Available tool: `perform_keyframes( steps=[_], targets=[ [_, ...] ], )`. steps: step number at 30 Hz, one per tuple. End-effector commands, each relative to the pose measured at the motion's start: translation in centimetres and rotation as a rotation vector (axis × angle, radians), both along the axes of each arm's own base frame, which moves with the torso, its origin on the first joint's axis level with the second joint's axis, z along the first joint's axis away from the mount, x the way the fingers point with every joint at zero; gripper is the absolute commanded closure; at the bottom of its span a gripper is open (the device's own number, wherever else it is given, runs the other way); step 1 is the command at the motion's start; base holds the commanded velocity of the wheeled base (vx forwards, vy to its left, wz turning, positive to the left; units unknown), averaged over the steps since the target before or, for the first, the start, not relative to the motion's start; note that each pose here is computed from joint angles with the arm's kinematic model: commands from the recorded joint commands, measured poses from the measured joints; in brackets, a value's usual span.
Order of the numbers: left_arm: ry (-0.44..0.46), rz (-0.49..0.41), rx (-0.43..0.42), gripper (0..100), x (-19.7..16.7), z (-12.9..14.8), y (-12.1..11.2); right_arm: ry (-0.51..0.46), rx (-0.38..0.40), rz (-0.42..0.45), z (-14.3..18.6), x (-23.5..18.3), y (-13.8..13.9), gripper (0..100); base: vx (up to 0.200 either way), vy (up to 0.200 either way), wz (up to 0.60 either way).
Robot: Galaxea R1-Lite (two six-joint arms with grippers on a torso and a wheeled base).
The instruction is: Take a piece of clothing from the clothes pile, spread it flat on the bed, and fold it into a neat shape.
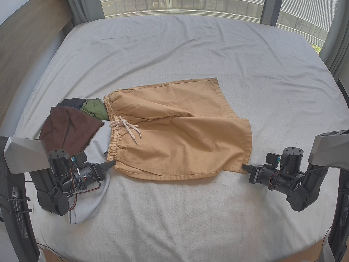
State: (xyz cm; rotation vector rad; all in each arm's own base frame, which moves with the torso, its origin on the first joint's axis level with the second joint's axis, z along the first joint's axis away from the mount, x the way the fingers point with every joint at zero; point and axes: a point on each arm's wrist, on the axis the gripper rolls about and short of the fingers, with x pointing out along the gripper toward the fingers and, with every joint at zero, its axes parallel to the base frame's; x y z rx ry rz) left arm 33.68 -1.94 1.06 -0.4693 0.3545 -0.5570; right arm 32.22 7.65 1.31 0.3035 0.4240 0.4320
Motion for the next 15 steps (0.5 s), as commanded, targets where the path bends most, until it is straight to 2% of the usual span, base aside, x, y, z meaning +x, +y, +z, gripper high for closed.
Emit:
perform_keyframes(
  steps=[1,3,7,15],
  targets=[
    [0.008,-0.002,-0.010,100,-0.3,0.2,-0.1,0.007,-0.002,0.002,0.1,-0.2,0.0,100,0.000,0.000,0.00],
    [0.022,0.001,-0.037,100,-0.7,0.8,-0.2,0.003,-0.001,0.005,0.5,-0.5,0.0,100,0.000,0.000,0.00],
    [0.060,0.001,-0.147,100,-1.8,2.9,-0.2,0.027,0.007,0.009,1.4,-1.1,0.0,100,0.000,0.000,0.00],
    [0.065,0.000,-0.147,100,-1.7,2.7,-0.1,0.061,0.013,0.026,1.1,-1.4,-0.2,100,0.000,0.000,0.00]
  ],
)
